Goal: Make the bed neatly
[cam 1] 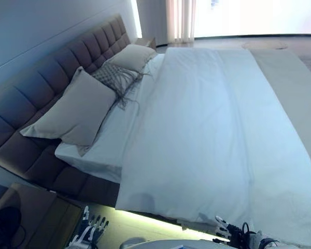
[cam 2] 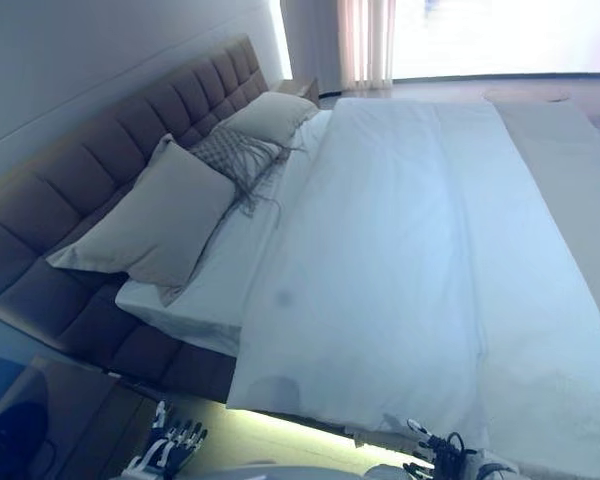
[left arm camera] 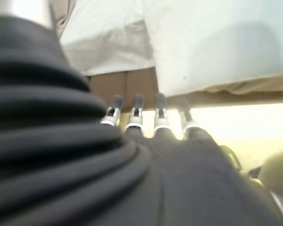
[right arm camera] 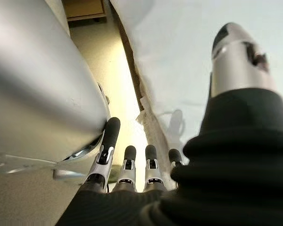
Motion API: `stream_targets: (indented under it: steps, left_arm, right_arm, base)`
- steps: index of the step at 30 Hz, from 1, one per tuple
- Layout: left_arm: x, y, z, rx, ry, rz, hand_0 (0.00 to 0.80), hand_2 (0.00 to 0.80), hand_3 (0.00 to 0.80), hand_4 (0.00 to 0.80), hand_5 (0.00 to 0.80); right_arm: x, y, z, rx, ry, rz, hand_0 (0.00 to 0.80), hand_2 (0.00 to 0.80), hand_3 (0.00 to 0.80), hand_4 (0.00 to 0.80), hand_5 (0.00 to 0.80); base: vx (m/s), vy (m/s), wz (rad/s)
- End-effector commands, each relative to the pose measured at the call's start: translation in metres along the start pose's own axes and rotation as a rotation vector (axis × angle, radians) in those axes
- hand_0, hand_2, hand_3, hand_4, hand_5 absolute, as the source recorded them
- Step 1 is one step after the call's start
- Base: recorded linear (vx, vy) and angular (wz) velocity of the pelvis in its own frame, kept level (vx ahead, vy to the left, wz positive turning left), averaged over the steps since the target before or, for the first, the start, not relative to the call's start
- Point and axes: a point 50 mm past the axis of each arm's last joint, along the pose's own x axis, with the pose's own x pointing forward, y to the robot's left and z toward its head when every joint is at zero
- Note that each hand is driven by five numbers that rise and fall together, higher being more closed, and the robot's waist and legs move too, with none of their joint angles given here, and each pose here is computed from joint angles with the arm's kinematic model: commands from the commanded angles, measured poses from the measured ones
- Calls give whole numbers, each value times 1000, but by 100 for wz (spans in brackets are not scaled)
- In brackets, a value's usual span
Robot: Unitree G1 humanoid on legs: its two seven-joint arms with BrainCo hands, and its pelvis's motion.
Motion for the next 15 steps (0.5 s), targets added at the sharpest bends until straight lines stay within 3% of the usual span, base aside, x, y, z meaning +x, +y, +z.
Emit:
stream_targets:
  steps: [1,6,11,15]
  left_arm:
    - [2,-8,14,30,-29,-52,0,0,0,0,0]
    - [0,-17,19,60,-33,-188,0,0,0,0,0]
    - [4,-72,19,111,-51,-483,0,0,0,0,0]
    - [4,-98,20,162,-60,-598,0,0,0,0,0]
  right_arm:
    - [9,14,-32,79,154,45,0,0,0,0,0]
    - [9,15,-18,109,27,85,0,0,0,0,0]
    - [4,35,29,101,-319,213,0,0,0,0,0]
    - [-7,39,53,66,-492,285,0,0,0,0,0]
  base:
    - [-20,-52,4]
    - [15,-41,-4]
    - [-39,-45,-4]
    - [-9,-51,-8]
